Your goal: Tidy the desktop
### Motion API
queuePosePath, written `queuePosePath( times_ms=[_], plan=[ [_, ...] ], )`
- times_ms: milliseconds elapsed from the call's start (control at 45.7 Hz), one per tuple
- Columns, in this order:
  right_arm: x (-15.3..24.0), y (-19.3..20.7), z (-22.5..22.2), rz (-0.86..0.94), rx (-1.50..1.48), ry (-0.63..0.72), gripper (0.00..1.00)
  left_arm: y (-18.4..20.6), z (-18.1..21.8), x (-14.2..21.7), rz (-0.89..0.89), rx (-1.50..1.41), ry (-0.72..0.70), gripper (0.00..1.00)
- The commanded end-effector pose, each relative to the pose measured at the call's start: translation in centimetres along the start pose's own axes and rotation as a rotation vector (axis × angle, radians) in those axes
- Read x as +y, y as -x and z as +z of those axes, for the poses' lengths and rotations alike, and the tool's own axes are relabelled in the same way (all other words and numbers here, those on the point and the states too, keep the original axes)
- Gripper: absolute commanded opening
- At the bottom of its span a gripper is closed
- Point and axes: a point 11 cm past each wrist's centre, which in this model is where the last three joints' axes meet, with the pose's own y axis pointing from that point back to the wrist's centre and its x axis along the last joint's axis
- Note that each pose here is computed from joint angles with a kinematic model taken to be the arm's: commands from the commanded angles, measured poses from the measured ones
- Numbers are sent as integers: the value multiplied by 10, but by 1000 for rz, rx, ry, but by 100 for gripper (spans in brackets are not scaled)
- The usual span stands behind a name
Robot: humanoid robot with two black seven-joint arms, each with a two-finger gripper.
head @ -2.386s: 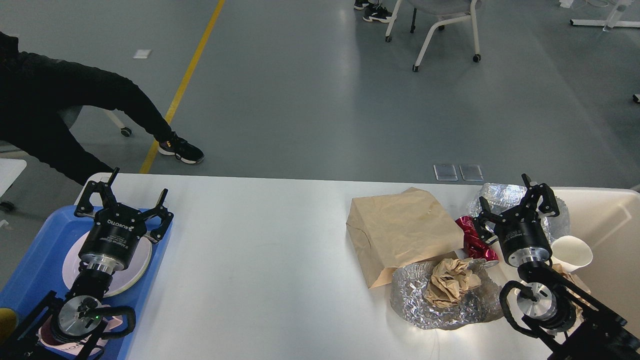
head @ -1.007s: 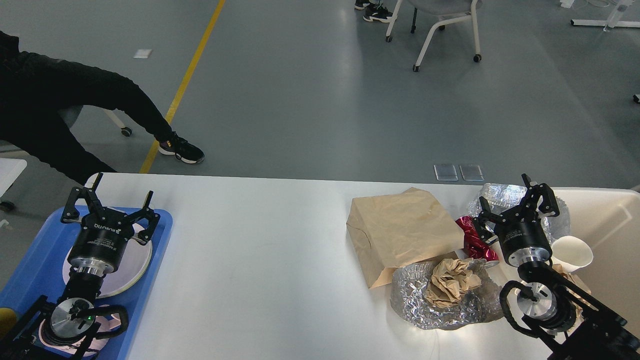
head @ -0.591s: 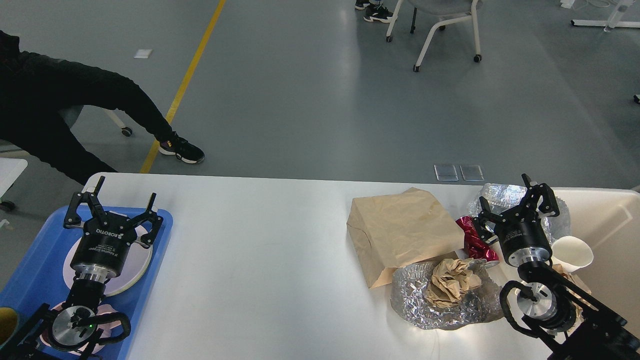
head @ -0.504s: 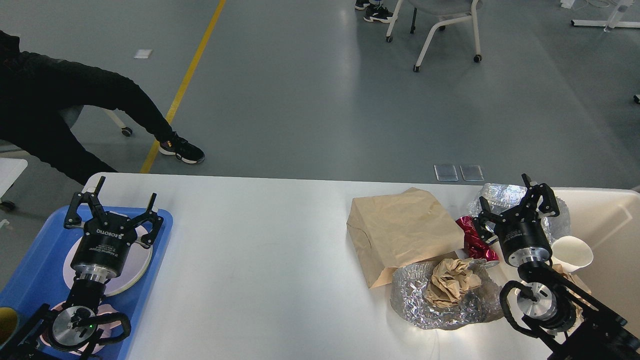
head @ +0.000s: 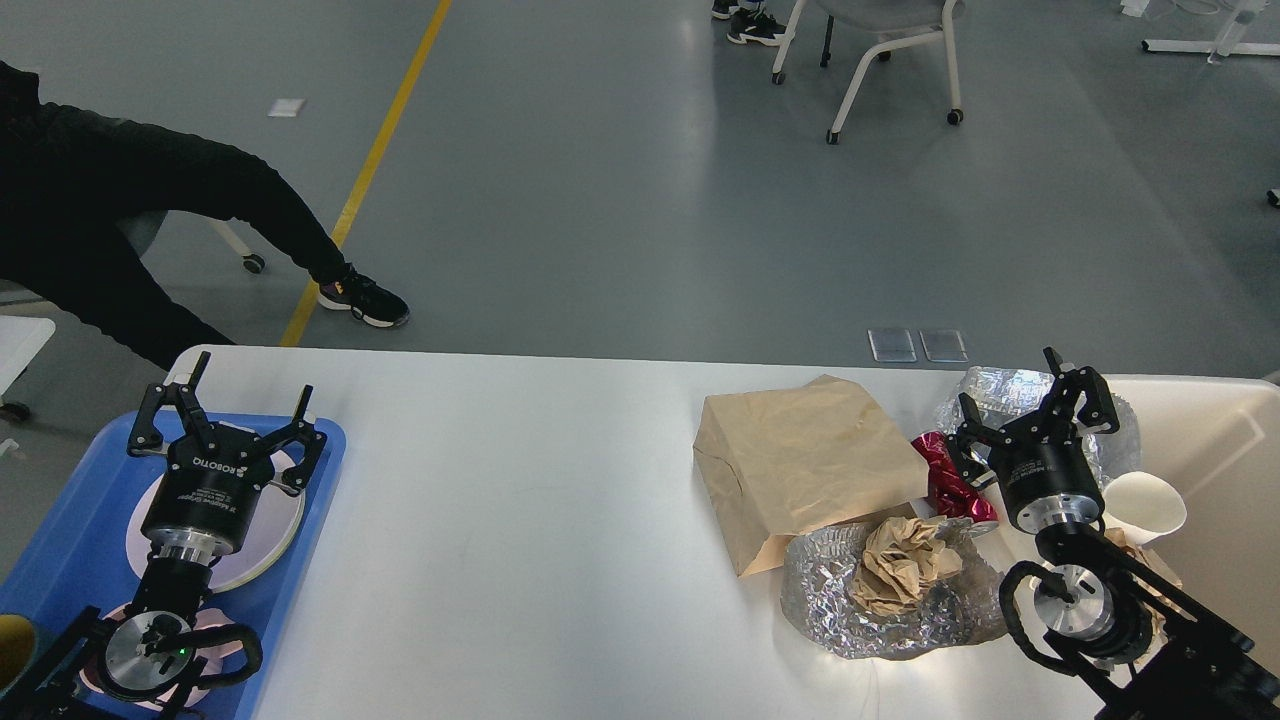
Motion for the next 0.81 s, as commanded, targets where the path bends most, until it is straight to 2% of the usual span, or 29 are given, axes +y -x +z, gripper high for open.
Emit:
queuePosePath(
  times_ms=[0, 525, 679, 788],
  plan=[
    [0, 0, 0, 0, -1, 1, 100, 0, 0, 0, -1, 0, 0, 96],
    [-1, -3, -1, 9, 16, -1, 100, 0, 0, 0, -1, 0, 0, 96],
    [-5, -25, -43, 51, 47, -78, 100, 0, 0, 0, 1, 0, 0, 96],
    [-3, -36, -57, 66, 62, -98, 100, 0, 0, 0, 1, 0, 0, 96]
  ],
)
